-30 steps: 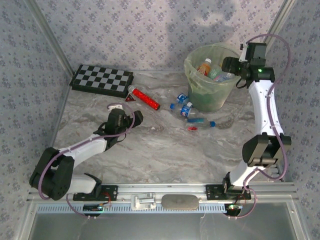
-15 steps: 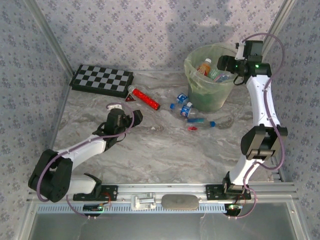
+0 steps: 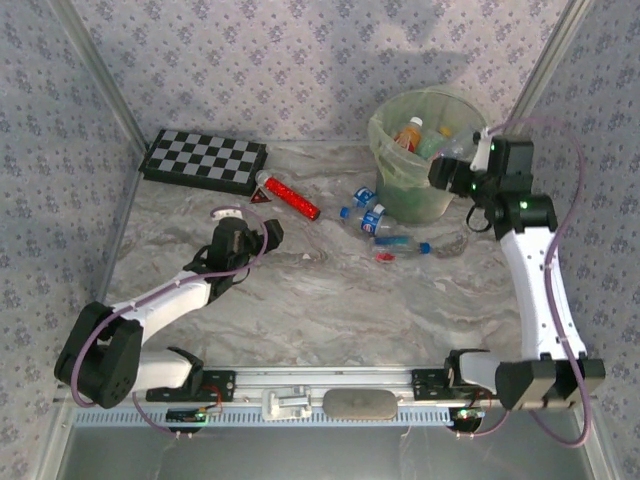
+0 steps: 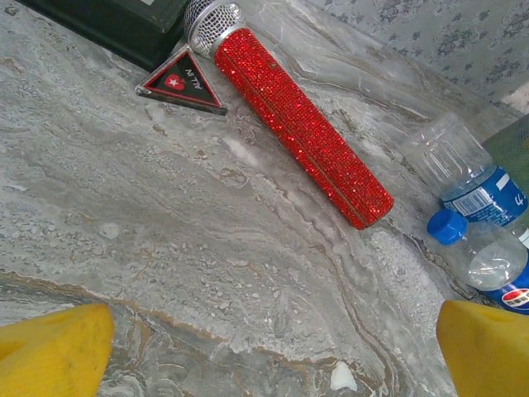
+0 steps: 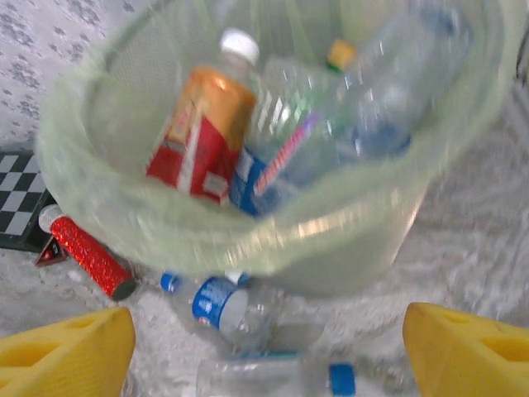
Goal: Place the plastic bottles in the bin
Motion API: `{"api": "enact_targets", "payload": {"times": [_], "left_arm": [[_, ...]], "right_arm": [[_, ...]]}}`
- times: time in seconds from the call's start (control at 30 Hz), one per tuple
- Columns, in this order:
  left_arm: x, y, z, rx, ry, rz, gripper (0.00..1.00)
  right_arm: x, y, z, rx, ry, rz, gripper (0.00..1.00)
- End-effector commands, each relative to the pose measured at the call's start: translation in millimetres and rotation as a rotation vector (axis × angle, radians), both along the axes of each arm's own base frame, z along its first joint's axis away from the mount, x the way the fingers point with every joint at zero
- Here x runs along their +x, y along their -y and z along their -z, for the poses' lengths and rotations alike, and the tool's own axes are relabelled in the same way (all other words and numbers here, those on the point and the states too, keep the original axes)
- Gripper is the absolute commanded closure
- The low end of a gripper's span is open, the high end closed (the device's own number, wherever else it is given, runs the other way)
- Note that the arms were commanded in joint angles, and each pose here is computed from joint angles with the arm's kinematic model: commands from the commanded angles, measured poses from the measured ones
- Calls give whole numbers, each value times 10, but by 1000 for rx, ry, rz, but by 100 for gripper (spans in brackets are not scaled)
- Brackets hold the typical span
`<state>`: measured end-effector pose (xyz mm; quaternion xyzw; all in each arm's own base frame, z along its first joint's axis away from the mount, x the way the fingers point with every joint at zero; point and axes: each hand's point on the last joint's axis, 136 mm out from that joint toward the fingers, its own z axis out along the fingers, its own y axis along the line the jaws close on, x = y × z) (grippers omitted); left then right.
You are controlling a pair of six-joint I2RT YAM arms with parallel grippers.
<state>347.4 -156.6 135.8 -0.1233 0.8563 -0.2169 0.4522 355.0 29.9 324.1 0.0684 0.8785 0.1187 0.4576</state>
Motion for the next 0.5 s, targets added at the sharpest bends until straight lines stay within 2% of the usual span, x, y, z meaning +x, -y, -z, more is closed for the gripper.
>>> {"api": "enact_targets", "payload": {"times": [0.0,0.2,0.47], "left_arm": [[-7,-44,-33,17,17,-9,0],[-37,-59,5,6,7,-19,0],[-82,-88,102,-6,-19,-35,0]], "right_arm": [[-206,-79,413,112,-109,59,16],[-507,-298,1086,254,-225,127,16],[-501,-589,1804,401,-287,277,12]]}}
